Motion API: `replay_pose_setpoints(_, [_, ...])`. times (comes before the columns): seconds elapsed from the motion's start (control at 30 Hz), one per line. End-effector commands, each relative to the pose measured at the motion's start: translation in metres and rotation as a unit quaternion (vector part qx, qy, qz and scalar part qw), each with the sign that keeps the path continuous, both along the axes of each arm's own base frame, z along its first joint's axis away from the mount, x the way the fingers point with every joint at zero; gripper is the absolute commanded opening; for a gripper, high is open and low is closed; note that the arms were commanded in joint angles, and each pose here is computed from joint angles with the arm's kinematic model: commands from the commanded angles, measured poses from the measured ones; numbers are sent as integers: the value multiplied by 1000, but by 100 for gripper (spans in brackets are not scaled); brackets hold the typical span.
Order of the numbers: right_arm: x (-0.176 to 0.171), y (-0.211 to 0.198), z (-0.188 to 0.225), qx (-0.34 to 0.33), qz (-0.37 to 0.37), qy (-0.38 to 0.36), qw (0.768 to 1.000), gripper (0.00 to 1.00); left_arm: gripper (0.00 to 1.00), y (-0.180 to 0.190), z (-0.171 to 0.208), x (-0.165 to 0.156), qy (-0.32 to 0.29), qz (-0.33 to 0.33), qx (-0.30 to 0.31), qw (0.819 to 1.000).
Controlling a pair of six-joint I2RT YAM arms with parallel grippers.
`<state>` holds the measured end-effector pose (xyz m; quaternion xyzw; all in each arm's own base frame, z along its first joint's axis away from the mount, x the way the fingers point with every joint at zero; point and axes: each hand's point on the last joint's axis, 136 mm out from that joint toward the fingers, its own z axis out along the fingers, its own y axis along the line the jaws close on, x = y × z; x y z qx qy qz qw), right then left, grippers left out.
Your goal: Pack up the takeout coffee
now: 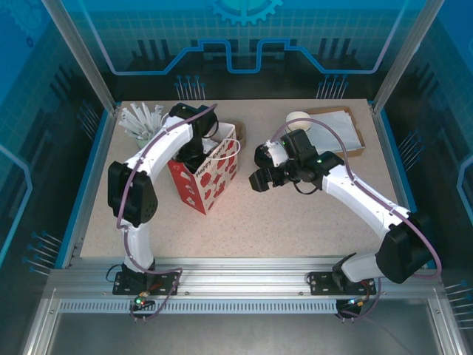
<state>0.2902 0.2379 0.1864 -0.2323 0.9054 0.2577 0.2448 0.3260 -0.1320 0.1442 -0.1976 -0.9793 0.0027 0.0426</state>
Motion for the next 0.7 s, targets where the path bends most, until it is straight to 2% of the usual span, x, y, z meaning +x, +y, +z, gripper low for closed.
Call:
replay_pose_setpoints(0.0, [-5,5,-4,-5,16,3,1000,92,39,2,-10,-1,16,-3,1,1000])
replay_pose_setpoints(0.67, [-6,8,-7,-6,19,6,1000,92,39,2,-30,-3,30,-1,5,1000])
